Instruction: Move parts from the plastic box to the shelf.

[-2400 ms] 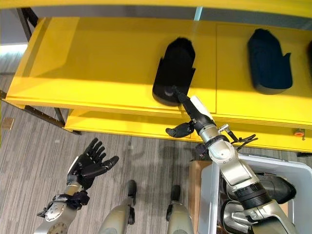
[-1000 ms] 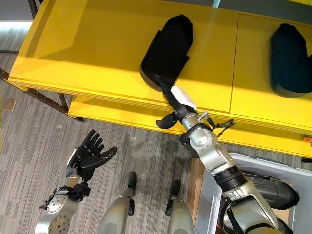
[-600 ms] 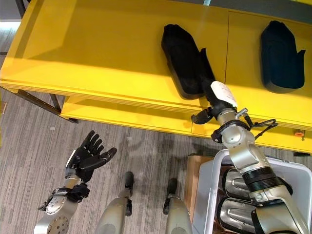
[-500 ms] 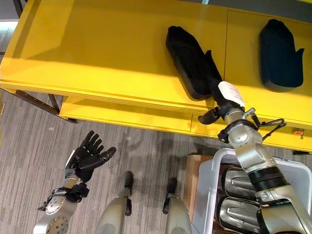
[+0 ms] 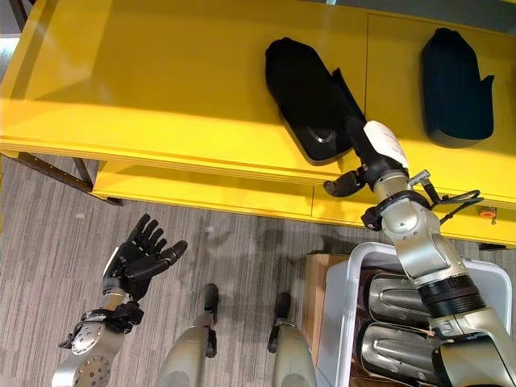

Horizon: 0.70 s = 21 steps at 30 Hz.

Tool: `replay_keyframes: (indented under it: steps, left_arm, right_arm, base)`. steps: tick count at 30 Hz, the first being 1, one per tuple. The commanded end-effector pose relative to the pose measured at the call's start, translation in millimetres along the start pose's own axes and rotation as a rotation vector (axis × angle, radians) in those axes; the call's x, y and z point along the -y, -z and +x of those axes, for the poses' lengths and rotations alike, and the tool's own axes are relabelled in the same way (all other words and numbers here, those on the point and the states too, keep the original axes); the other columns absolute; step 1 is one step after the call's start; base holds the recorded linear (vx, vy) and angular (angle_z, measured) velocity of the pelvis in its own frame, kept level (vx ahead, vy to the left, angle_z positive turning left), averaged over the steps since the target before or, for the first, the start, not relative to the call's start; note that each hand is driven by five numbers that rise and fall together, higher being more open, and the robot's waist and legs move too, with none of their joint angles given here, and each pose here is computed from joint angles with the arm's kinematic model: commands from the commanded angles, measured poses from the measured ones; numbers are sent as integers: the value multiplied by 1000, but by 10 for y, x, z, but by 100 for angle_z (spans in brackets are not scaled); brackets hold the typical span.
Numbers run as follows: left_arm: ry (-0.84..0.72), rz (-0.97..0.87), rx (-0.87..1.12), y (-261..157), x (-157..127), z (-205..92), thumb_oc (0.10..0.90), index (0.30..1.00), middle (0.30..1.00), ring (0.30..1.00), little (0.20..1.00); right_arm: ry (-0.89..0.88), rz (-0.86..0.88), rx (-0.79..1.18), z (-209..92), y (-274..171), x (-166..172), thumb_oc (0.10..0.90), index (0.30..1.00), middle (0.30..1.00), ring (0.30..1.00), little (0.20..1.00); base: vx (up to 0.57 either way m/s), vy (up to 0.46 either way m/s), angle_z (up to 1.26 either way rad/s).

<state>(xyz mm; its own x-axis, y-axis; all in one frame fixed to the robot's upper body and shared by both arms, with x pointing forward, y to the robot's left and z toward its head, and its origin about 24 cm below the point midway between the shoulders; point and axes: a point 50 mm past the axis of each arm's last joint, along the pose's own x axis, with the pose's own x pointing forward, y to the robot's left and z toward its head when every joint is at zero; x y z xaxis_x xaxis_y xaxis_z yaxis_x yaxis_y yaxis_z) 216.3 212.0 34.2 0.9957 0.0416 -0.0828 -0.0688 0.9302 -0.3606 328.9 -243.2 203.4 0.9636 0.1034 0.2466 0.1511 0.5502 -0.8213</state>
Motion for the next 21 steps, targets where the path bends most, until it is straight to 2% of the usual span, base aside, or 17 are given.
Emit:
replay_keyframes:
  steps: [1, 12, 21]
  left_arm:
    - [79, 36, 175, -371, 63, -52, 900, 1000, 1000, 1000, 1000]
    - [59, 36, 169, -355, 34, -48, 900, 1000, 1000, 1000, 1000]
    - [45, 43, 167, -354, 12, -55, 900, 1000, 1000, 1000, 1000]
  right_arm:
    - [148, 55, 255, 82, -515, 354, 900, 1000, 1000, 1000, 1000]
    - [94, 155, 277, 108, -593, 163, 900, 1000, 1000, 1000, 1000]
    - [153, 179, 285, 77, -590, 273, 900, 1000, 1000, 1000, 1000]
  base:
    - [0, 0, 0]
    - [0, 0, 0]
    - [-8, 2, 4]
